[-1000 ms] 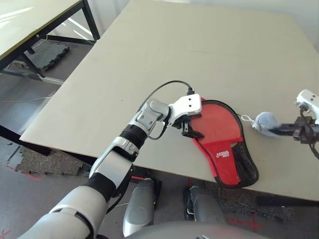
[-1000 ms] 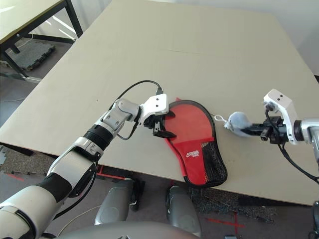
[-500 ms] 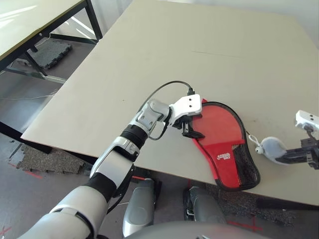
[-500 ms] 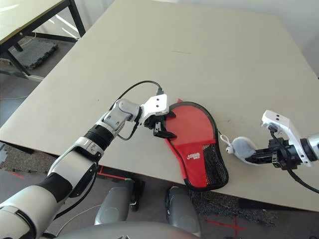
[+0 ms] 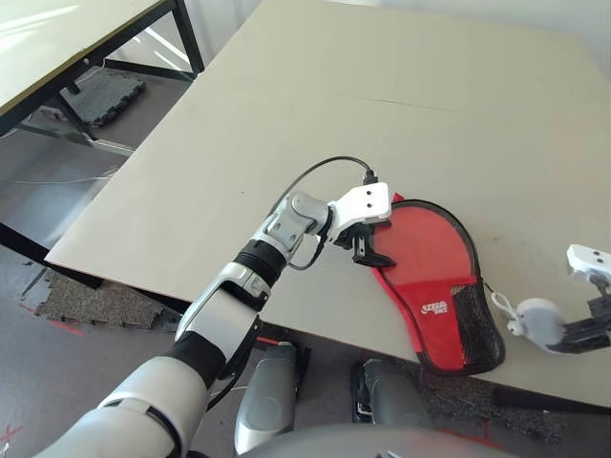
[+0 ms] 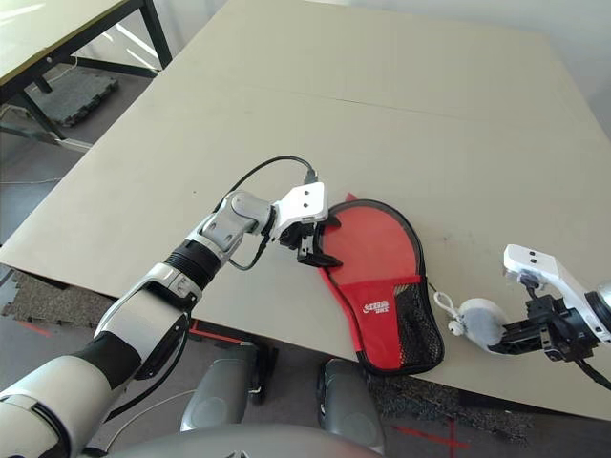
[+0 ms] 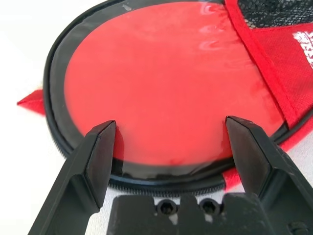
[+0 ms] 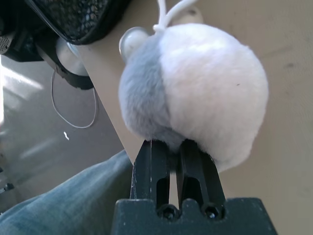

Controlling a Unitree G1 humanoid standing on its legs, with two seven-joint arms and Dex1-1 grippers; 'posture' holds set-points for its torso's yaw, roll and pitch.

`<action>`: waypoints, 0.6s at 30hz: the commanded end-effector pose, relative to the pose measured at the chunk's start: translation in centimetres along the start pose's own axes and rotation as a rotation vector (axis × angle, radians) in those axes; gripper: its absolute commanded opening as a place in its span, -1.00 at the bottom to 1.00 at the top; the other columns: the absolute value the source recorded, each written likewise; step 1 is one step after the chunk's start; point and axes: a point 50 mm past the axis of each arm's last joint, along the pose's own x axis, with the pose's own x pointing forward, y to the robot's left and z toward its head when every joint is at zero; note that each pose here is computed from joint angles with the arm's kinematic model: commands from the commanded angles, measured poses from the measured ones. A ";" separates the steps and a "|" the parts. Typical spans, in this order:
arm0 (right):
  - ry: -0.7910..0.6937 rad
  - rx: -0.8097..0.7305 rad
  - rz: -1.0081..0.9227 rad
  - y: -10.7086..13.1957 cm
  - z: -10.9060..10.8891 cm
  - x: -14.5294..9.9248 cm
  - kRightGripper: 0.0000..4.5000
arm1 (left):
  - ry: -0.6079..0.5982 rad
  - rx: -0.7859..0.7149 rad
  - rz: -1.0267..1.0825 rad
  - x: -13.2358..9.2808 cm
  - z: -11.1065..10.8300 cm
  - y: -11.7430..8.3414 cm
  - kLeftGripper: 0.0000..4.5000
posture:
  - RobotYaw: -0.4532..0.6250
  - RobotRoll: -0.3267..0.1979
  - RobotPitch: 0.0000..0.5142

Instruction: Store the ping-pong paddle in its case and zip it.

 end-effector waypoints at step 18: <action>-0.282 0.170 -0.040 -1.3 1.2 -2.1 0.98 | 0.063 -0.051 -0.015 0.4 -1.7 -0.7 1.00 | -0.13 0.25 -0.40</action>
